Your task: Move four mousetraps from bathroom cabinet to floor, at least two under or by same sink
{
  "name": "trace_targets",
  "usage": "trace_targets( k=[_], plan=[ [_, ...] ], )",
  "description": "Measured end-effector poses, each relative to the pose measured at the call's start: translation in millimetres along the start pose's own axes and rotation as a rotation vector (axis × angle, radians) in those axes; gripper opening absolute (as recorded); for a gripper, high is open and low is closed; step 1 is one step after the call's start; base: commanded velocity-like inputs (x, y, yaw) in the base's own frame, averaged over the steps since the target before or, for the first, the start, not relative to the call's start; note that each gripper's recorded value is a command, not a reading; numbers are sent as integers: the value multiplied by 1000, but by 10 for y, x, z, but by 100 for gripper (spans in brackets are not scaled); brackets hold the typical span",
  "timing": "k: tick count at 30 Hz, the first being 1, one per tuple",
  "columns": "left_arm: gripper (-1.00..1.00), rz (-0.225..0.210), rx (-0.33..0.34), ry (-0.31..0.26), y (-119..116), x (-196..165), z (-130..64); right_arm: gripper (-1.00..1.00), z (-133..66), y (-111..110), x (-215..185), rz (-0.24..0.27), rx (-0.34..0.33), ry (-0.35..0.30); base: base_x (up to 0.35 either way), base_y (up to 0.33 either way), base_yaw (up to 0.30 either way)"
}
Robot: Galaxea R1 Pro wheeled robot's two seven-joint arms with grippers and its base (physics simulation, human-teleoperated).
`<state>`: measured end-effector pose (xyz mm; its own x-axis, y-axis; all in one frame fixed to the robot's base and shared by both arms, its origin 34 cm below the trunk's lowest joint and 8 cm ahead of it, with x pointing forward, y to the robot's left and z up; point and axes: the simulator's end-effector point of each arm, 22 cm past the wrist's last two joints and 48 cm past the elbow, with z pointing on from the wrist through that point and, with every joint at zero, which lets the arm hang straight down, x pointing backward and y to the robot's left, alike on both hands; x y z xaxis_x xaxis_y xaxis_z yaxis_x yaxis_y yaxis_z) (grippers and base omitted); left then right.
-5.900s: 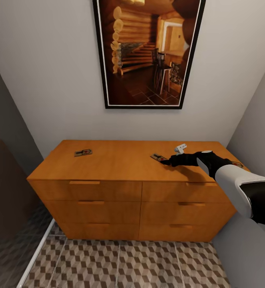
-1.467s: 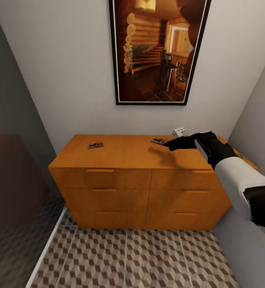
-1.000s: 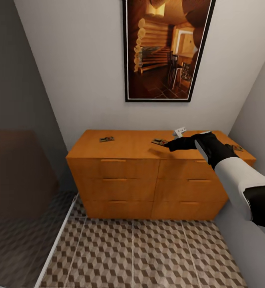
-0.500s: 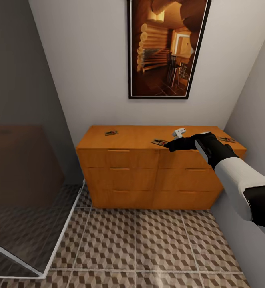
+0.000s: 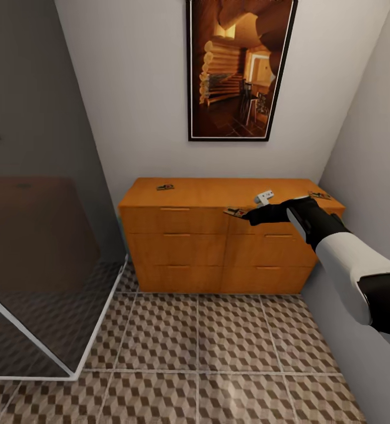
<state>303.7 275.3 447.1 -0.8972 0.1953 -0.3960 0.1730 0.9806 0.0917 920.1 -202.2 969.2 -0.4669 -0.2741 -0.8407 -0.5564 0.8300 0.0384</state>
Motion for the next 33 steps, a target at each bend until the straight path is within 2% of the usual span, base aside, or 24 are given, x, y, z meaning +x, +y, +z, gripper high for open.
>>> trace_targets(
  k=[5,10,11,12,15,17,20,23,26,29,33],
  plan=[
    [-100,0,0,0,2,1,-1,-100,34,-11,130,12,1,27,-263,0,0],
    [-100,0,-1,0,3,1,-2,-100,135,-51,462,35,9,68,-48,0,0],
    [-100,0,0,1,3,2,-2,-100,236,-46,723,32,19,91,-10,0,0],
    [-100,0,0,1,3,2,-2,-100,265,-35,816,40,19,96,-7,0,0],
    [-100,0,0,2,3,4,-2,-100,396,50,1227,-3,20,111,-3,0,0],
    [-100,0,0,1,0,3,-1,-100,477,216,1854,-3,1,171,-1,0,0],
    [-100,0,1,1,-6,0,-1,-100,503,412,2544,13,-14,235,0,0,0],
    [-100,-1,2,1,-17,0,-1,-100,512,534,2842,7,-24,227,0,0,0],
    [-100,-1,2,1,-19,-2,-1,-100,478,768,3346,16,-53,245,0,0,0],
    [-100,-2,-1,0,-22,-8,1,-100,363,1099,4034,36,-83,287,0,0,0],
    [-100,-8,6,-9,-96,-57,11,-100,239,1457,4688,44,-58,300,0,0,0]
  ],
)
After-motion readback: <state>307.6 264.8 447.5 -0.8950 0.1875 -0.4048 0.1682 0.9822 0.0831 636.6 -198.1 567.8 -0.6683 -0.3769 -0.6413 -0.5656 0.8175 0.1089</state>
